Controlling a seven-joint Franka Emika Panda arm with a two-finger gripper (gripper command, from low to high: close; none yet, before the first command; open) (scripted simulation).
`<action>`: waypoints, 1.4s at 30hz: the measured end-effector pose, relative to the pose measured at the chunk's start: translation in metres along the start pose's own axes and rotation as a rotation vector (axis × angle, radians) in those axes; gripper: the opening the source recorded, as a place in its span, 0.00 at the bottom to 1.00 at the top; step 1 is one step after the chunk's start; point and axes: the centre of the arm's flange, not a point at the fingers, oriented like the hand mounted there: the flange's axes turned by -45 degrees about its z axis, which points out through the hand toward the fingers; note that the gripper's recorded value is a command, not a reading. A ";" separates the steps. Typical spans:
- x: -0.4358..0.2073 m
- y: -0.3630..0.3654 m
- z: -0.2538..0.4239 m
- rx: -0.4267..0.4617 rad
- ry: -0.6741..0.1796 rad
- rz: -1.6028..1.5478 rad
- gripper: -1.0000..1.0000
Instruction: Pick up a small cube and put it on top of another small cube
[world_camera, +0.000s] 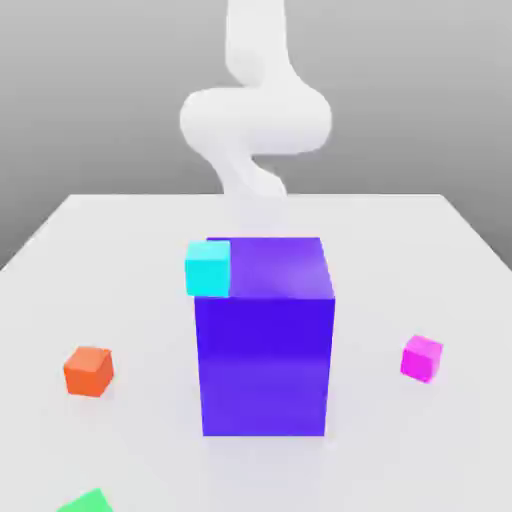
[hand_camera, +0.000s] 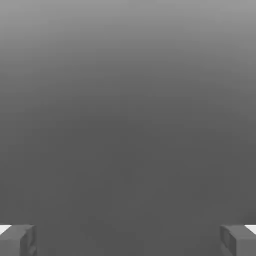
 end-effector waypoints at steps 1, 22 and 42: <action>-0.006 -0.010 0.019 0.011 -0.028 0.026 0.50; -0.281 -0.184 0.259 -0.095 -0.558 0.436 0.50; -0.476 -0.190 0.323 -0.288 -0.692 0.547 0.00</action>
